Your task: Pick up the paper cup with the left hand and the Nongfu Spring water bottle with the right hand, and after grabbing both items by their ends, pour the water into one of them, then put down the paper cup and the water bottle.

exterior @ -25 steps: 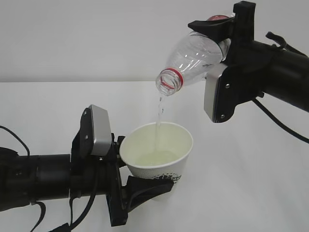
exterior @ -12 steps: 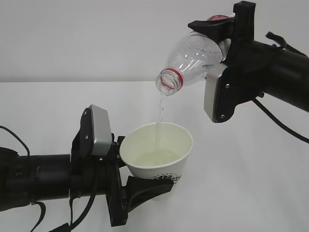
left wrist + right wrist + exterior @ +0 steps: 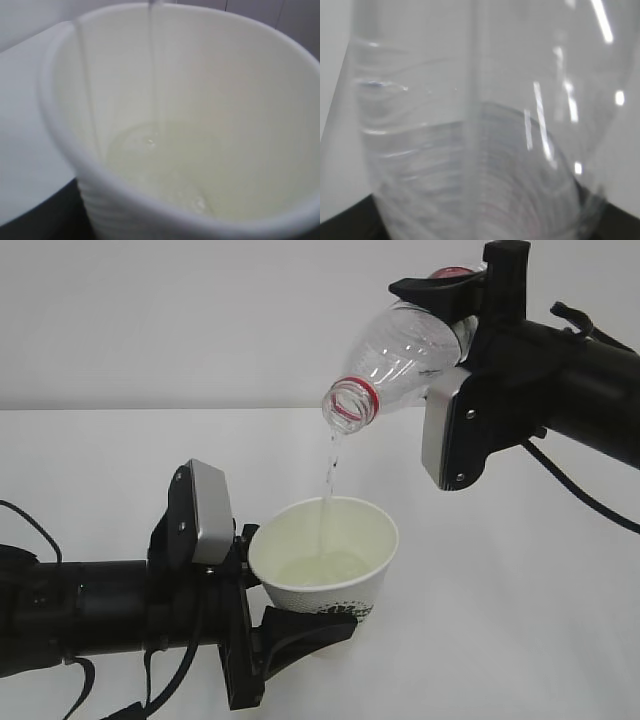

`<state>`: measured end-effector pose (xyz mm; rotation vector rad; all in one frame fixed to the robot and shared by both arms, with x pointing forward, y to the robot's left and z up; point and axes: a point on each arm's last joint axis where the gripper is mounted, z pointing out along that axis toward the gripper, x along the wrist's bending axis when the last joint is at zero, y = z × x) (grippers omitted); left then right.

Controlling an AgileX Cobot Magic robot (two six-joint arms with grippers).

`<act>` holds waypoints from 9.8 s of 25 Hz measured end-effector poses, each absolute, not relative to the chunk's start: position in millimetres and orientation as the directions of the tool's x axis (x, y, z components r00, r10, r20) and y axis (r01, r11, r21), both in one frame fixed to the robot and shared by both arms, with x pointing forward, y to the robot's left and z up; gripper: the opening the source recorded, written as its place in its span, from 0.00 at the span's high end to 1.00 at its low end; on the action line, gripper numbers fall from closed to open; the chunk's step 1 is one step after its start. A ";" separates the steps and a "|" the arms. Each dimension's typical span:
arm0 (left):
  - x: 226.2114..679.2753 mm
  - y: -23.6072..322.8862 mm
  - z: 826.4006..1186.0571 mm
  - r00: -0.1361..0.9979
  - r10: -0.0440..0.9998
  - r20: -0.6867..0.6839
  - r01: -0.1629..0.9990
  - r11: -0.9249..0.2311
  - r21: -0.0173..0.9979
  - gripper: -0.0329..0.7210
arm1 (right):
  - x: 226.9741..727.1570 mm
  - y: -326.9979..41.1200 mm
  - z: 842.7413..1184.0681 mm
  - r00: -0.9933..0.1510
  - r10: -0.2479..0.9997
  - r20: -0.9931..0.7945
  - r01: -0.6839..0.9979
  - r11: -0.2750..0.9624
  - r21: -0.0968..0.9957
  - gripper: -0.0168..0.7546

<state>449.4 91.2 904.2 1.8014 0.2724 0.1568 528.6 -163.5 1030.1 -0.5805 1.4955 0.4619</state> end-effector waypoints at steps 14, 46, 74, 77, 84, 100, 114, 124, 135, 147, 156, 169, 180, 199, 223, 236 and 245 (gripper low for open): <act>449.4 91.2 904.2 0.963 0.267 -0.038 0.101 -0.227 0.969 0.30 | 531.8 -162.3 1037.0 0.058 -0.058 -0.997 -0.616 0.783 -0.081 0.36; 451.9 92.0 904.1 0.954 0.297 -0.045 0.116 -0.223 0.968 0.31 | 531.8 -162.3 1037.0 0.071 -0.074 -0.995 -0.615 0.782 -0.102 0.36; 452.0 92.1 903.5 0.953 0.299 -0.045 0.117 -0.229 0.966 0.31 | 531.8 -162.3 1037.2 0.073 -0.075 -0.995 -0.615 0.782 -0.104 0.36; 452.0 92.2 903.4 0.953 0.300 -0.045 0.118 -0.231 0.966 0.31 | 531.8 -162.3 1037.2 0.073 -0.075 -0.995 -0.615 0.782 -0.104 0.36; 452.0 92.2 903.4 0.953 0.300 -0.045 0.118 -0.231 0.966 0.31 | 531.7 -162.2 1037.3 0.074 -0.074 -0.995 -0.615 0.781 -0.104 0.36; 452.0 92.2 903.3 0.953 0.300 -0.046 0.120 -0.231 0.966 0.31 | 531.8 -162.3 1037.4 0.074 -0.072 -0.995 -0.615 0.782 -0.102 0.36; 452.2 92.3 903.2 0.952 0.302 -0.047 0.121 -0.231 0.965 0.31 | 531.8 -162.3 1037.6 0.075 -0.071 -0.995 -0.615 0.782 -0.102 0.36; 452.2 92.3 903.2 0.952 0.302 -0.047 0.121 -0.231 0.965 0.31 | 531.8 -162.3 1037.6 0.075 -0.071 -0.995 -0.615 0.782 -0.102 0.36; 452.3 92.3 903.2 0.952 0.304 -0.047 0.121 -0.231 0.965 0.31 | 531.8 -162.3 1037.6 0.075 -0.071 -0.995 -0.615 0.782 -0.102 0.36; 452.3 92.3 903.2 0.952 0.304 -0.047 0.121 -0.231 0.965 0.31 | 531.7 -162.2 1038.0 0.079 -0.067 -0.995 -0.615 0.782 -0.101 0.36; 452.4 92.4 903.1 0.951 0.305 -0.047 0.122 -0.233 0.965 0.31 | 531.6 -162.1 1038.3 0.081 -0.065 -0.995 -0.616 0.781 -0.101 0.36; 452.5 92.4 903.1 0.951 0.306 -0.047 0.123 -0.232 0.965 0.31 | 531.6 -162.1 1038.4 0.082 -0.064 -0.995 -0.616 0.781 -0.101 0.36; 452.5 92.4 903.1 0.951 0.306 -0.047 0.123 -0.232 0.965 0.31 | 531.6 -162.1 1038.6 0.083 -0.063 -0.995 -0.616 0.781 -0.101 0.36; 452.1 92.7 902.7 0.951 0.306 -0.049 0.125 -0.233 0.964 0.31 | 531.5 -162.0 1038.8 0.085 -0.062 -0.994 -0.617 0.781 -0.101 0.36; 452.1 92.7 902.7 0.951 0.306 -0.049 0.125 -0.233 0.964 0.31 | 531.5 -162.0 1038.8 0.085 -0.062 -0.994 -0.617 0.781 -0.102 0.36; 452.1 92.7 902.7 0.951 0.307 -0.049 0.125 -0.233 0.964 0.31 | 531.5 -162.0 1038.8 0.085 -0.062 -0.994 -0.617 0.781 -0.102 0.36; 452.1 92.7 902.7 0.951 0.307 -0.049 0.125 -0.233 0.964 0.31 | 531.5 -162.0 1038.8 0.085 -0.062 -0.994 -0.617 0.781 -0.102 0.36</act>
